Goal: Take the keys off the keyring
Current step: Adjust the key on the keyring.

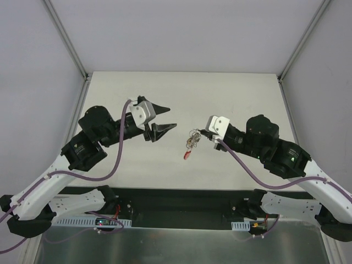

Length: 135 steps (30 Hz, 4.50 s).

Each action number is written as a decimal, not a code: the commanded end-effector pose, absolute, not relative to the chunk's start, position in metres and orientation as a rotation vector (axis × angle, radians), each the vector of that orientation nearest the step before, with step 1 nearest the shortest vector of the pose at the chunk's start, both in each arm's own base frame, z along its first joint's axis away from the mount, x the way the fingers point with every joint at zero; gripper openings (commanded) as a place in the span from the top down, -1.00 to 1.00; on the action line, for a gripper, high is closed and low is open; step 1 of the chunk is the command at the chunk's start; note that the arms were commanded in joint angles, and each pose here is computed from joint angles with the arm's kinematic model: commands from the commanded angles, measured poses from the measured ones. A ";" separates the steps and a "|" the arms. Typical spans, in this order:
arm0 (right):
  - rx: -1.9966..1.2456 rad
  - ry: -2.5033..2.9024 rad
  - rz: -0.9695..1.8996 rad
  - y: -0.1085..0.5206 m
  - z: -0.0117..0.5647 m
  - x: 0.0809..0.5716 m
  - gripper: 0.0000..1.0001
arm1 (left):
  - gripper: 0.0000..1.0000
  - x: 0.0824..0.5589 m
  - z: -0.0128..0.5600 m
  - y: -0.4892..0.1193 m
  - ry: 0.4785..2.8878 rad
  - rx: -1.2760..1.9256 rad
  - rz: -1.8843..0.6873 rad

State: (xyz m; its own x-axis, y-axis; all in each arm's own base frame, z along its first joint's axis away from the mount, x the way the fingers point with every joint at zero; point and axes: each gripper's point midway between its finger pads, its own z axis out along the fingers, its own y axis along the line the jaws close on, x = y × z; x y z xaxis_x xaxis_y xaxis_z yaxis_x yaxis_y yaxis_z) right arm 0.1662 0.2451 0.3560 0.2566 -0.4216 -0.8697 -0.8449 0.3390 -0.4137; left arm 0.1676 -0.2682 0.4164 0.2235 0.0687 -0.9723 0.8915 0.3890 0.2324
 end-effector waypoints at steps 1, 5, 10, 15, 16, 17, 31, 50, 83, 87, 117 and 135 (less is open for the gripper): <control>-1.252 1.191 0.468 0.248 0.389 0.157 0.99 | 0.02 0.172 0.426 -0.281 1.267 1.026 -0.862; -1.250 1.186 0.465 0.247 0.389 0.156 0.99 | 0.06 0.174 0.427 -0.294 1.290 1.042 -0.924; -1.236 1.167 0.462 0.244 0.389 0.155 0.99 | 0.12 0.172 0.411 -0.308 1.349 1.066 -1.008; -1.211 1.150 0.462 0.245 0.392 0.157 0.98 | 0.25 0.171 0.400 -0.316 1.397 1.058 -1.077; -1.208 1.148 0.461 0.245 0.392 0.157 0.98 | 0.27 0.172 0.395 -0.319 1.403 1.067 -1.084; -1.205 1.150 0.460 0.245 0.393 0.158 0.99 | 0.29 0.172 0.394 -0.320 1.405 1.068 -1.084; -1.168 1.159 0.465 0.247 0.395 0.162 0.99 | 0.38 0.163 0.379 -0.331 1.444 1.033 -1.228; -1.135 1.060 0.496 0.247 0.407 0.154 0.99 | 0.12 0.097 0.403 -0.311 1.166 1.129 -1.299; -1.190 0.896 0.580 0.250 0.421 0.126 0.99 | 0.28 0.167 0.420 -0.287 1.339 0.802 -0.990; -1.190 0.879 0.585 0.250 0.422 0.124 0.98 | 0.28 0.177 0.418 -0.282 1.377 0.751 -0.948; -1.143 0.930 0.577 0.255 0.423 0.137 0.99 | 0.38 0.125 0.409 -0.314 1.346 0.927 -1.311; -1.127 0.957 0.585 0.256 0.423 0.140 0.98 | 0.31 0.136 0.403 -0.326 1.339 0.922 -1.228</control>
